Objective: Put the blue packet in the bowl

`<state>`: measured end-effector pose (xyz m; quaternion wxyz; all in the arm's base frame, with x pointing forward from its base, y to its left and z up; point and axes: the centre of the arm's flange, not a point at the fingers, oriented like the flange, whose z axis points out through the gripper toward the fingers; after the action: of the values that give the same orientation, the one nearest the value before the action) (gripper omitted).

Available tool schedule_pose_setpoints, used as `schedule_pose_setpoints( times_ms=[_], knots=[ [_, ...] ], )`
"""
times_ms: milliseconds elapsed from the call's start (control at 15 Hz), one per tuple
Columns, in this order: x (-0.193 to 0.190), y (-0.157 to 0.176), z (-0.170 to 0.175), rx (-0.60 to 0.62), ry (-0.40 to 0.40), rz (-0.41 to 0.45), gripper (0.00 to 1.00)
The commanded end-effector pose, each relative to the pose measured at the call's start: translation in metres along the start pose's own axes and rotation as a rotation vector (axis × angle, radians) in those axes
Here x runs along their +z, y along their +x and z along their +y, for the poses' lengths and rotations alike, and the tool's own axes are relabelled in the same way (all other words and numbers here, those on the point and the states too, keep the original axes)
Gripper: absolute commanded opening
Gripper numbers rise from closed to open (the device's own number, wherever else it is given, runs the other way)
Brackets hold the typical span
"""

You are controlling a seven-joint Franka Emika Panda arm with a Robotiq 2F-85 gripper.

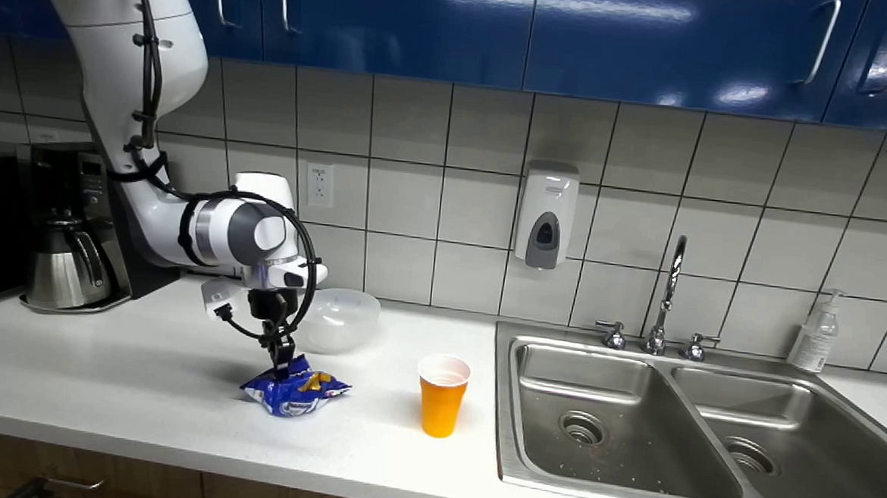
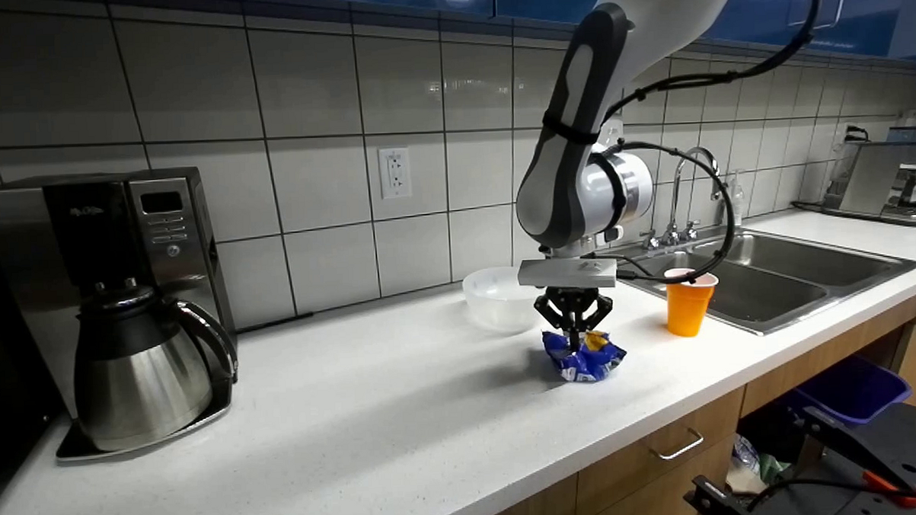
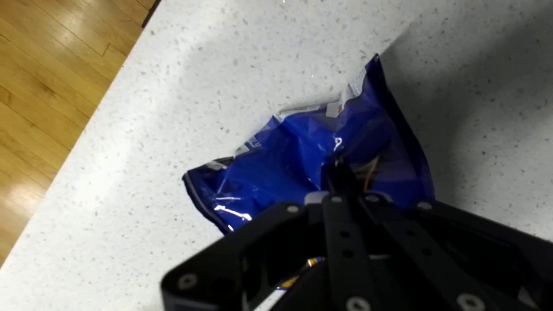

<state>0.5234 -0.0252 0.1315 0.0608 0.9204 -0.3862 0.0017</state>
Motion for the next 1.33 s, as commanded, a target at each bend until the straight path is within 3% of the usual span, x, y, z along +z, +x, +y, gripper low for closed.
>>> schedule_pose_setpoints(
  times_ms=[0,667,933,1267],
  knots=[
    [-0.023,-0.002,0.009,-0.025,-0.026,-0.007,0.00],
    [-0.138,-0.004,0.024,-0.144,-0.038,0.013,0.00],
    [-0.169,0.018,0.029,-0.153,-0.035,0.009,0.00],
    [-0.173,0.064,0.025,-0.166,-0.028,0.022,0.00]
  ],
)
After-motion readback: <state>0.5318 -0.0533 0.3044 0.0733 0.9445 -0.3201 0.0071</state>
